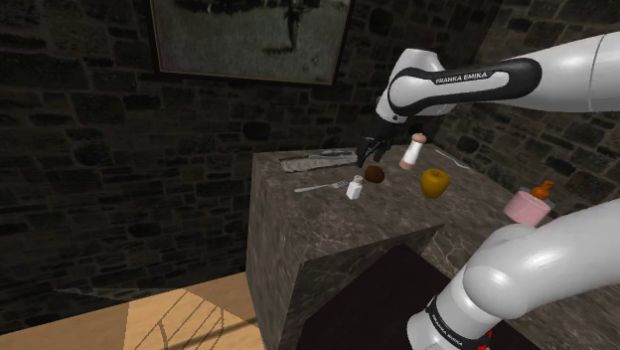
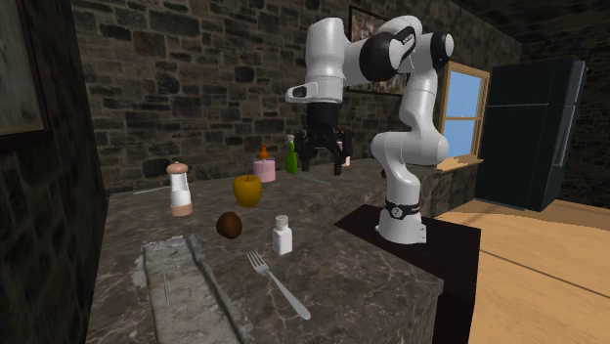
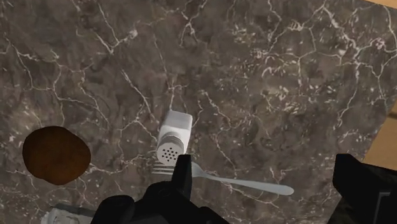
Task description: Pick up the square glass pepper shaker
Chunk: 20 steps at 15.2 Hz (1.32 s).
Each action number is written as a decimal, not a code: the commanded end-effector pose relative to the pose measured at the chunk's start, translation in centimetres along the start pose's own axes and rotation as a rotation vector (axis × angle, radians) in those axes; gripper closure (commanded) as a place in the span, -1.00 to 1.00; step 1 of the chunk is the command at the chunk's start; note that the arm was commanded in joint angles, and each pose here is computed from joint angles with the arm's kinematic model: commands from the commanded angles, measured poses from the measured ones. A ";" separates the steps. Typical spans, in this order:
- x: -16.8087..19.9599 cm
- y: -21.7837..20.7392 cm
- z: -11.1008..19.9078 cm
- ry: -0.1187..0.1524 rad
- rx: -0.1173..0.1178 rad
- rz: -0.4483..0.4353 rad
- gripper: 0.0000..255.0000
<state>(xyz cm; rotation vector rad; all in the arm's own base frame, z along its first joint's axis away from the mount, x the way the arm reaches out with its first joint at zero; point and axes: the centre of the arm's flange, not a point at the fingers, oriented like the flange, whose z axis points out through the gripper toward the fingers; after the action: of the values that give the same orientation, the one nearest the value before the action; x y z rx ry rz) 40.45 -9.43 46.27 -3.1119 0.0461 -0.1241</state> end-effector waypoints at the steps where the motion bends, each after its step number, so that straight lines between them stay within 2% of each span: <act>1: 1.0 1.2 2.3 0.002 -0.012 -0.002 -1.00; 11: 6.5 7.3 11.4 0.010 -0.062 -0.007 -1.00; 20: 6.2 7.4 15.4 0.010 -0.062 -0.007 -1.00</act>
<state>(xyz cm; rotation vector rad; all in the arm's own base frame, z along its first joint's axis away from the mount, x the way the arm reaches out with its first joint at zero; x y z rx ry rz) 47.66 -16.68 31.34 -3.1736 0.0392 -0.1395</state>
